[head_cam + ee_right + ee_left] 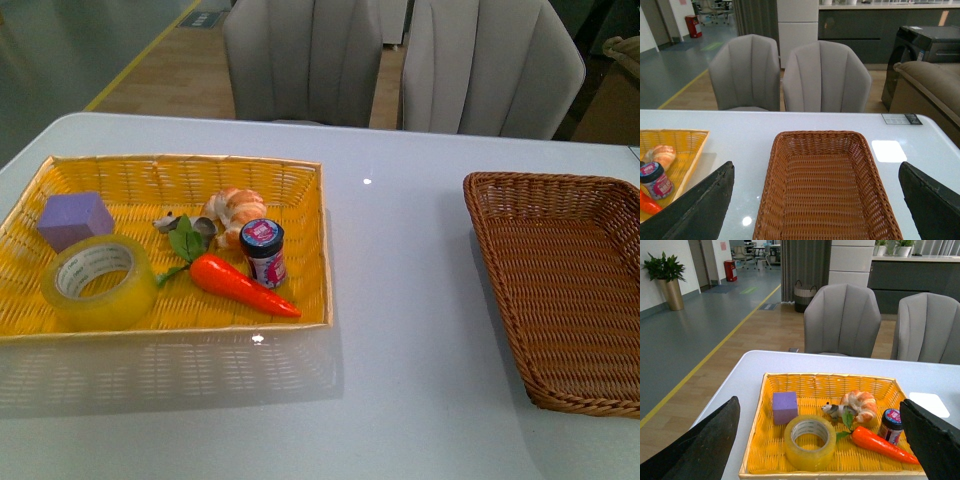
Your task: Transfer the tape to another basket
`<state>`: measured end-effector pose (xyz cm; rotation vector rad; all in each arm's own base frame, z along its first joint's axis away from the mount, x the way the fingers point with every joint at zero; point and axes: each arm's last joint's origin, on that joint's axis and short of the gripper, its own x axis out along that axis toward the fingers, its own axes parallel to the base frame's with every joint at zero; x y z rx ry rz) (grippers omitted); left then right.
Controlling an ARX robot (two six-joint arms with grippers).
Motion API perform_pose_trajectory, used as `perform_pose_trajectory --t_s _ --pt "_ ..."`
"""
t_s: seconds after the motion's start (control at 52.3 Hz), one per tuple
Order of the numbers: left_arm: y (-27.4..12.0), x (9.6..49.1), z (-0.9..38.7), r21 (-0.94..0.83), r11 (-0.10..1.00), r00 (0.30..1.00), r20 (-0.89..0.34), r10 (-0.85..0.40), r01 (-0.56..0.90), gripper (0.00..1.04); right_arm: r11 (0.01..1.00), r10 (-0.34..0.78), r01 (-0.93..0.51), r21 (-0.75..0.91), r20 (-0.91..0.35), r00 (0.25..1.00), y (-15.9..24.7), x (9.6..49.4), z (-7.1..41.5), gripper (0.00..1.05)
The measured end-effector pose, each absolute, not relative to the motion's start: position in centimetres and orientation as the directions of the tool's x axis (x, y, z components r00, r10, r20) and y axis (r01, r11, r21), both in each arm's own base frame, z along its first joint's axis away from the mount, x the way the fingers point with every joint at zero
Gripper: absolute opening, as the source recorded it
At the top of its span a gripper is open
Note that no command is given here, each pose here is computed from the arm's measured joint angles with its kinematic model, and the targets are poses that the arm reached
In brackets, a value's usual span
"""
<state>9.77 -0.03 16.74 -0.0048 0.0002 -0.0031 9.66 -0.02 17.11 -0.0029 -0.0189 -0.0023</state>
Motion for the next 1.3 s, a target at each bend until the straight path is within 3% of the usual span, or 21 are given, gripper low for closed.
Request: perform_pose_trajectory --t_s 1.013,1.128,1.204,1.3 --pt "0.0 9.8 16.7 -0.004 1.000 1.000 0.000 -0.003 0.003 0.96 1.000 -0.002 0.002 -0.003 0.019 1.000 0.0 9.7 17.1 0.96" --pt "0.0 9.8 16.7 -0.004 1.000 1.000 0.000 -0.004 0.004 0.96 0.971 0.238 -0.237 0.040 -0.300 0.924 -0.5 10.4 17.0 0.96" --pt "0.0 9.8 16.7 -0.004 1.000 1.000 -0.001 -0.003 0.003 0.96 0.958 0.286 -0.280 0.067 -0.337 0.897 -1.2 11.9 17.6 0.96" --pt "0.0 9.8 16.7 -0.005 1.000 1.000 0.000 -0.003 0.003 0.96 0.960 0.270 -0.281 0.017 -0.337 0.902 -2.3 14.4 18.9 0.96"
